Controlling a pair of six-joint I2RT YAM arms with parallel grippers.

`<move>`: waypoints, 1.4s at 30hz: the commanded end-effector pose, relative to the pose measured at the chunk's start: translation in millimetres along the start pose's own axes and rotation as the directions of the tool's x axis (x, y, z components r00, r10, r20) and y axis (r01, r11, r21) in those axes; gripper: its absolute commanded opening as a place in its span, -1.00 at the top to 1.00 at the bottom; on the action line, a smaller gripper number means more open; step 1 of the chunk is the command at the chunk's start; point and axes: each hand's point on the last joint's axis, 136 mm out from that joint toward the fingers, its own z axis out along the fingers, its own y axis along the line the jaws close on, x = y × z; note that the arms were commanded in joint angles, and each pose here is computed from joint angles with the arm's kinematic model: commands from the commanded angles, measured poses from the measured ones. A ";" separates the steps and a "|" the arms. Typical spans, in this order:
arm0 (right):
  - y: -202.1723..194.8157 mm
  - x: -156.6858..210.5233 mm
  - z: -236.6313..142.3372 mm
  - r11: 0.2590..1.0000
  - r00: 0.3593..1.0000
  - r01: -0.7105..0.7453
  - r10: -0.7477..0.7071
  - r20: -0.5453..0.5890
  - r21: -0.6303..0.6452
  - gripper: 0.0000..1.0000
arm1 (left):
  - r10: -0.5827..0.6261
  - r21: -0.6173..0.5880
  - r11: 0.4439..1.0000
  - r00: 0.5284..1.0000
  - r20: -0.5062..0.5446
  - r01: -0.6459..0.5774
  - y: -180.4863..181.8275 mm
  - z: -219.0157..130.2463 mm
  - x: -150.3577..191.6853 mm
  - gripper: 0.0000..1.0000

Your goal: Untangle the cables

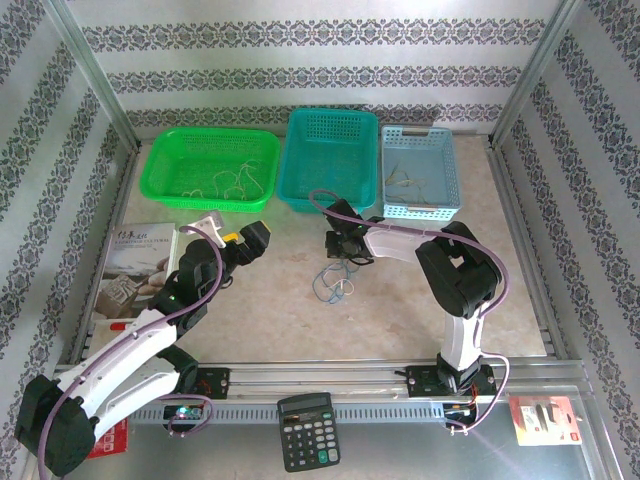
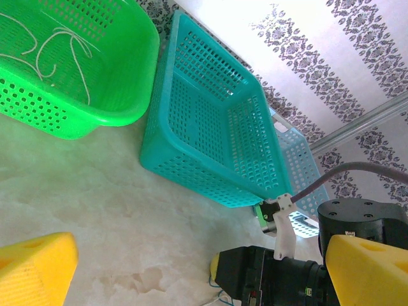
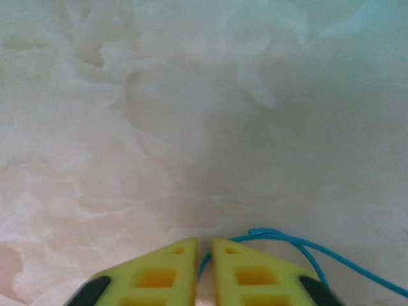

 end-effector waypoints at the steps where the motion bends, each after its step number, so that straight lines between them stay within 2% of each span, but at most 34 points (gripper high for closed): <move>1: 0.7 8.6 -1.4 1.000 1.000 0.007 -0.007 -0.016 0.001 0.93 | -0.001 0.009 1.000 1.000 0.027 0.001 -4.2 -0.9 -11.6 -1.00; 3: 5.5 7.5 -9.1 1.000 1.000 0.016 -0.016 -0.008 -0.026 1.00 | -0.001 0.010 1.000 1.000 0.026 0.001 -4.4 -0.3 -11.8 -1.00; 10: 32.9 -8.3 -56.6 0.977 0.995 0.054 -0.037 0.089 -0.206 1.00 | -0.009 0.016 1.000 1.000 0.000 0.009 -4.4 4.9 -5.5 -1.00; 13: 44.6 -14.6 -74.3 0.946 0.992 0.057 -0.016 0.128 -0.318 1.00 | -0.014 0.020 1.000 1.000 -0.014 0.014 -4.5 7.6 -2.2 -1.00; 18: 47.3 -21.5 -89.6 0.915 0.989 0.031 0.029 0.143 -0.403 1.00 | -0.019 0.024 1.000 0.999 -0.033 0.020 -4.4 11.5 2.5 -1.00; 20: 43.8 -18.5 -85.4 0.923 0.993 0.028 0.019 0.116 -0.385 1.00 | -0.021 0.029 0.999 0.999 -0.036 0.022 -5.4 12.3 3.3 -1.00; 21: 42.2 -16.1 -82.1 0.929 0.995 0.033 0.006 0.104 -0.368 0.92 | -0.023 0.032 0.999 0.999 -0.035 0.024 -5.9 12.5 2.8 -1.00; 24: 33.1 -7.1 -67.3 0.951 0.997 0.047 -0.025 0.073 -0.306 0.51 | -0.021 0.030 0.999 0.999 -0.036 0.023 -5.2 12.7 3.6 -1.00; 29: 16.9 3.8 -43.3 0.978 0.996 0.083 -0.077 0.038 -0.194 0.25 | -0.026 0.035 0.999 0.999 -0.037 0.027 -5.6 11.7 3.8 -1.00; 34: 7.7 16.8 -27.7 0.984 0.991 0.137 -0.137 0.002 -0.114 0.18 | -0.028 0.032 0.999 0.999 -0.030 0.029 -4.6 9.9 2.7 -1.00; 38: 6.7 27.6 -18.9 0.982 0.987 0.157 -0.161 -0.028 -0.104 0.18 | -0.030 0.034 0.999 0.999 -0.031 0.032 -5.1 10.2 3.1 -1.00; 41: 7.4 33.7 -14.5 0.980 0.984 0.165 -0.170 -0.046 -0.108 0.23 | -0.030 0.035 0.999 0.999 -0.033 0.032 -5.5 10.5 3.3 -1.00; 42: 8.4 34.7 -14.1 0.980 0.984 0.165 -0.171 -0.048 -0.113 0.31 | -0.031 0.033 0.999 0.999 -0.031 0.032 -4.8 10.7 3.1 -1.00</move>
